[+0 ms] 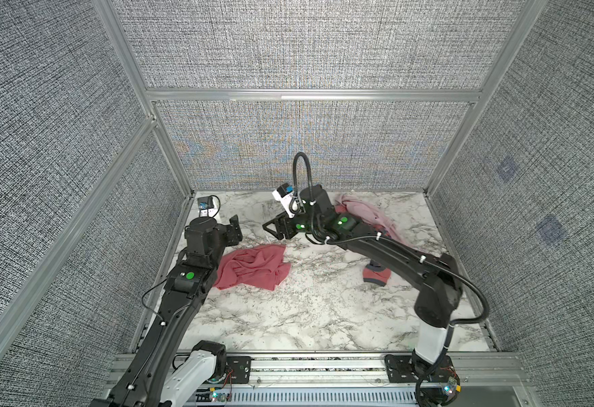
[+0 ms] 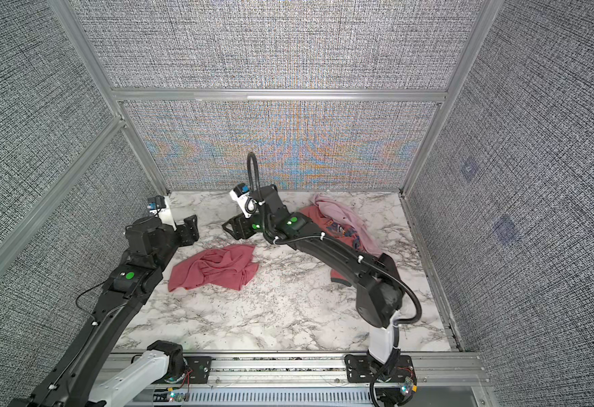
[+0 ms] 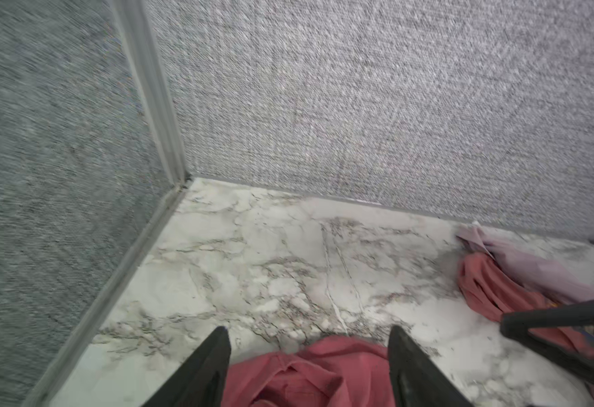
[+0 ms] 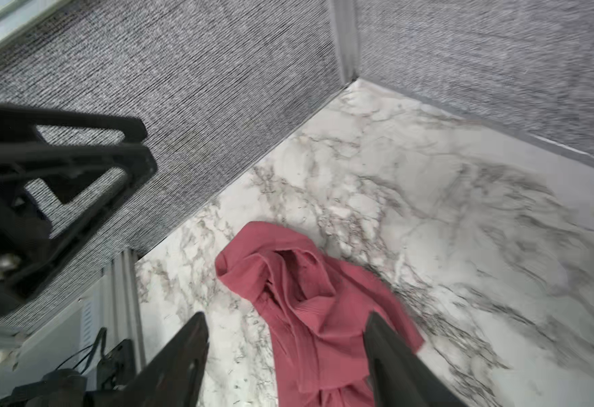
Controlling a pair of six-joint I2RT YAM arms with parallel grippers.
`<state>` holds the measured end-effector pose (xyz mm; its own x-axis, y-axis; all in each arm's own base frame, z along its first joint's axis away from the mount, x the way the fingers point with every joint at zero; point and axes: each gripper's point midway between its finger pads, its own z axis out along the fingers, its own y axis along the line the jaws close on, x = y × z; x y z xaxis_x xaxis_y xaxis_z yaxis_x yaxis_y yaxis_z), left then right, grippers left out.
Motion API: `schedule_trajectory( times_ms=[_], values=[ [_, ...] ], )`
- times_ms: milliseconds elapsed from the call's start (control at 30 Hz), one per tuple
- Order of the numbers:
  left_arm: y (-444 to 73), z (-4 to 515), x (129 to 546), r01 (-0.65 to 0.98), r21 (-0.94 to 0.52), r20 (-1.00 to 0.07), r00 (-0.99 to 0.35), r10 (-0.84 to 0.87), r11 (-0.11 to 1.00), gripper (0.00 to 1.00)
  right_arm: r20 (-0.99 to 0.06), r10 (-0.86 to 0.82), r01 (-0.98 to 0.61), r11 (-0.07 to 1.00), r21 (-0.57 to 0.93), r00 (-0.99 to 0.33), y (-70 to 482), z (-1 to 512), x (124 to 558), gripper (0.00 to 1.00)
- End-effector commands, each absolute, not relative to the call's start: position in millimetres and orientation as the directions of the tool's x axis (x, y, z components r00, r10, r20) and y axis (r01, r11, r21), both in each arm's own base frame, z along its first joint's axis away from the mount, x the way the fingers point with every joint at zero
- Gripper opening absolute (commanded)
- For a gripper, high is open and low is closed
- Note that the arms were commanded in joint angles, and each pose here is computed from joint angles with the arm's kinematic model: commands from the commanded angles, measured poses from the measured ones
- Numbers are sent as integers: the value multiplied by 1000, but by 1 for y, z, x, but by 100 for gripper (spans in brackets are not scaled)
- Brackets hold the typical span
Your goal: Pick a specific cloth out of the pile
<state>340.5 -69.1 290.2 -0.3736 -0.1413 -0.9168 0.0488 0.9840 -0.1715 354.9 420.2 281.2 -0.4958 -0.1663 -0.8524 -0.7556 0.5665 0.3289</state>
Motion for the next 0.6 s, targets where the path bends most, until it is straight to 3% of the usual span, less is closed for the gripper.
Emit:
schedule_trajectory(
  times_ms=[0,100,267,567],
  values=[
    [-108,269,345,175,-220,-887,-445,-122,960,70,-876,-22,-665,661,349,-481,375,290,375,70],
    [-131,234,342,185,-165,-845,-534,-42,969,67,-856,20,-580,728,367,-517,322,271,374,69],
    [-162,186,321,204,-191,-775,-631,-20,960,59,-833,38,-469,812,347,-551,255,244,363,68],
    [-209,121,292,246,-138,-645,-757,101,959,52,-815,61,-382,862,335,-576,203,217,342,68]
  ],
)
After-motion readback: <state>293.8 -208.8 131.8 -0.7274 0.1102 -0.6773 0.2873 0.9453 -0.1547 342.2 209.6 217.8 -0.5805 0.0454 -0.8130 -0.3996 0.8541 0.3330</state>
